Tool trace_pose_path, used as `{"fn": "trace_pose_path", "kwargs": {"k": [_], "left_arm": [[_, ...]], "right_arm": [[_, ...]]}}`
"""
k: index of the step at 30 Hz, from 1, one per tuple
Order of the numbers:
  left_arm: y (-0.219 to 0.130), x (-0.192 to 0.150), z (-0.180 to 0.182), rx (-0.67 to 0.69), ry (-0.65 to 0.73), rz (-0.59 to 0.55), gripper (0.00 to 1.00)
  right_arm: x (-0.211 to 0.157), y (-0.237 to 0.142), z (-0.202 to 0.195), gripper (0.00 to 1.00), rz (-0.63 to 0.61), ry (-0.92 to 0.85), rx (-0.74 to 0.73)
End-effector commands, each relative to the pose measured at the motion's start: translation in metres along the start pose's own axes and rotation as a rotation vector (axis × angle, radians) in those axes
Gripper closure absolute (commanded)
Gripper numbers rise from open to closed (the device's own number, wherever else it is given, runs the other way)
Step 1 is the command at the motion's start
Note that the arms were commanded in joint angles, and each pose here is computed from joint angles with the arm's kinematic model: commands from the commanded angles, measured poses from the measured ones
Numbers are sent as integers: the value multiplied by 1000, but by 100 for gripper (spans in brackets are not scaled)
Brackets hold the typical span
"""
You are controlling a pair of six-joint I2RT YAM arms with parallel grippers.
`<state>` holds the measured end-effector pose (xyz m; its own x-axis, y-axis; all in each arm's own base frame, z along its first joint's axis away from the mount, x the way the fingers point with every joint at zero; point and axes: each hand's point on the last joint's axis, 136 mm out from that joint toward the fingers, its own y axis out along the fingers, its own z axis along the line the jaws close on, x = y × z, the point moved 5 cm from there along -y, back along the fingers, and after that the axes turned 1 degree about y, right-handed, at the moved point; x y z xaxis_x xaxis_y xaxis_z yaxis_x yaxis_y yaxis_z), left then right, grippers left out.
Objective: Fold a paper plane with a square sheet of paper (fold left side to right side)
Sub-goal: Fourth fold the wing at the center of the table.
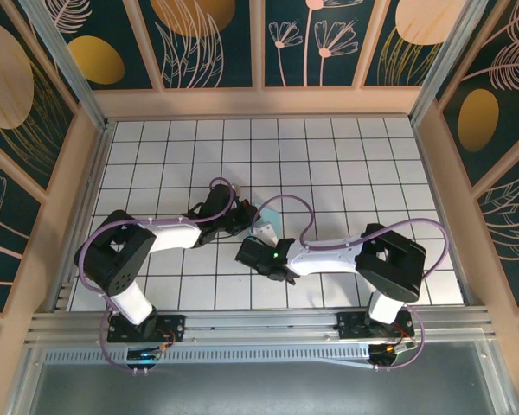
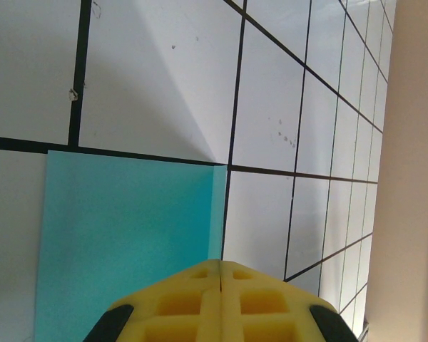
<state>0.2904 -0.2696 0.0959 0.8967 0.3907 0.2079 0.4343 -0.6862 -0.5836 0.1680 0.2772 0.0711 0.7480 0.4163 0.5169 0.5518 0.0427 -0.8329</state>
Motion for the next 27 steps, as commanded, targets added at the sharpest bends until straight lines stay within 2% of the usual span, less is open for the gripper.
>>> {"fn": "trace_pose_path", "kwargs": {"k": [1, 4, 8, 10, 19, 23, 27], "left_arm": [[-6, 0, -3, 8, -4, -13, 100], [-8, 0, -2, 11, -7, -22, 98], [-15, 1, 1, 13, -14, -46, 80], [-22, 4, 5, 19, -21, -62, 70], [-78, 25, 31, 60, -48, -183, 53], [-91, 27, 36, 68, -38, -191, 51], [-87, 20, 36, 46, -7, -138, 53]], "right_arm": [[-5, 7, -8, 85, 14, 13, -53], [-7, 9, -9, 91, 18, 16, -52], [-10, 12, -11, 100, 27, 15, -49], [-11, 13, -12, 100, 29, 14, -45], [-9, 6, -15, 100, 14, 44, 73], [-6, 0, -12, 100, 11, 67, 227], [-4, -6, -13, 100, 24, 106, 386]]}}
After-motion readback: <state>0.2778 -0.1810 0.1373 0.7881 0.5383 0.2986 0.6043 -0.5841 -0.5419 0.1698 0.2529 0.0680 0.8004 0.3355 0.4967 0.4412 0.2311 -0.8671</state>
